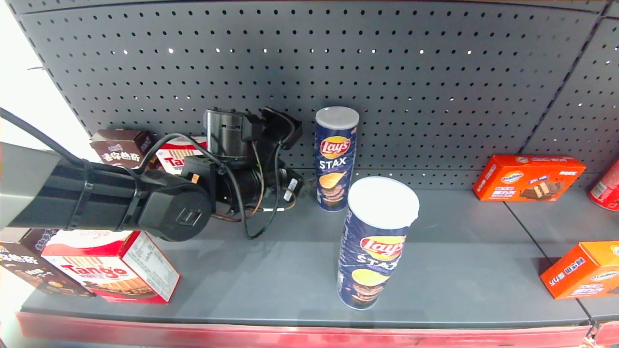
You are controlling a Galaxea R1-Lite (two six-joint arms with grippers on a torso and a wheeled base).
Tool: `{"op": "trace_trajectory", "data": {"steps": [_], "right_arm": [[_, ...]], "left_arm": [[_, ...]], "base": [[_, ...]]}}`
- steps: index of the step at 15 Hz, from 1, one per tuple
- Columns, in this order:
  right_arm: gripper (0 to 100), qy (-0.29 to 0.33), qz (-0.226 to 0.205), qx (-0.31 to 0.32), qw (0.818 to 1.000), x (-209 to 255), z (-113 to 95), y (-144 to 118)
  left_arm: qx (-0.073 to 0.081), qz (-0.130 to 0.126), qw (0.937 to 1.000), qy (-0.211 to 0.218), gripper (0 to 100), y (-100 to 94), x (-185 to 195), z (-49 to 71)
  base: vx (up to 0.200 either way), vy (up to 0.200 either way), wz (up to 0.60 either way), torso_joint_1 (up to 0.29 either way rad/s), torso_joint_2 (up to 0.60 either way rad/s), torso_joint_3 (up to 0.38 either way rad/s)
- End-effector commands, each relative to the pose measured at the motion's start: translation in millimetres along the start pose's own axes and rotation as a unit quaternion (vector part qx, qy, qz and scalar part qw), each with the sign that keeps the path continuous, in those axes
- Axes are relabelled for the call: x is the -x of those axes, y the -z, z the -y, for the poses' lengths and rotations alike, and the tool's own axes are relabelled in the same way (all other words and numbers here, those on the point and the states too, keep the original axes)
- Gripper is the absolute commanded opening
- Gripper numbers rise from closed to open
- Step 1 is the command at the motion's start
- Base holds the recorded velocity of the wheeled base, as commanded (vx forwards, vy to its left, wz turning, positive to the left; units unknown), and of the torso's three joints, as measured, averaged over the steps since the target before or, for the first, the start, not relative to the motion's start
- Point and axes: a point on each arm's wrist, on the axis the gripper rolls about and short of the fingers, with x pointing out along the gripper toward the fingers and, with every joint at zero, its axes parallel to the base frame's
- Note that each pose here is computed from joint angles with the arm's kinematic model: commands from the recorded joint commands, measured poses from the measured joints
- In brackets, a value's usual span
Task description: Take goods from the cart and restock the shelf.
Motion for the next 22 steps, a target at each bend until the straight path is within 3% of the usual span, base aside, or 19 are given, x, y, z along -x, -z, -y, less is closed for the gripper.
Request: {"op": "trace_trajectory", "data": {"steps": [1, 5, 10, 14, 17, 18, 20, 21, 22], "right_arm": [[100, 0.000, -0.001, 0.000, 1.000, 0, 0, 0], [100, 0.000, -0.001, 0.000, 1.000, 0, 0, 0], [100, 0.000, -0.001, 0.000, 1.000, 0, 0, 0], [100, 0.000, -0.001, 0.000, 1.000, 0, 0, 0], [100, 0.000, -0.001, 0.000, 1.000, 0, 0, 0], [100, 0.000, -0.001, 0.000, 1.000, 0, 0, 0], [100, 0.000, -0.001, 0.000, 1.000, 0, 0, 0], [100, 0.000, -0.001, 0.000, 1.000, 0, 0, 0], [100, 0.000, -0.001, 0.000, 1.000, 0, 0, 0]], "left_arm": [[-0.001, 0.000, 1.0000, 0.004, 100, -0.4, -4, 4.5], [0.000, 0.002, 1.0000, 0.005, 100, -2.1, -7, 9.8], [0.001, 0.007, 1.0000, 0.002, 100, -4.4, -4, 6.8], [0.009, 0.056, 0.9980, -0.026, 100, -33.3, 30, -15.6], [0.014, 0.098, 0.9946, -0.031, 100, -54.8, 71, -22.8], [0.018, 0.108, 0.9936, -0.031, 100, -58.1, 80, -23.2], [0.055, 0.143, 0.9881, -0.015, 100, -70.2, 120, -17.4], [0.065, 0.151, 0.9864, -0.010, 100, -69.3, 139, -16.7], [0.066, 0.150, 0.9865, -0.008, 100, -60.6, 160, -17.2]], "base": [[0.000, 0.000, 0.00, 0.000, 0.00, 0.000], [0.000, 0.000, 0.00, 0.000, 0.00, 0.000], [0.000, 0.000, 0.00, 0.000, 0.00, 0.000], [0.000, 0.000, 0.00, 0.000, 0.00, 0.000], [0.000, 0.000, 0.00, 0.000, 0.00, 0.000], [0.000, 0.000, 0.00, 0.000, 0.00, 0.000], [0.000, 0.000, 0.00, 0.000, 0.00, 0.000], [0.000, 0.000, 0.00, 0.000, 0.00, 0.000], [0.000, 0.000, 0.00, 0.000, 0.00, 0.000]]}}
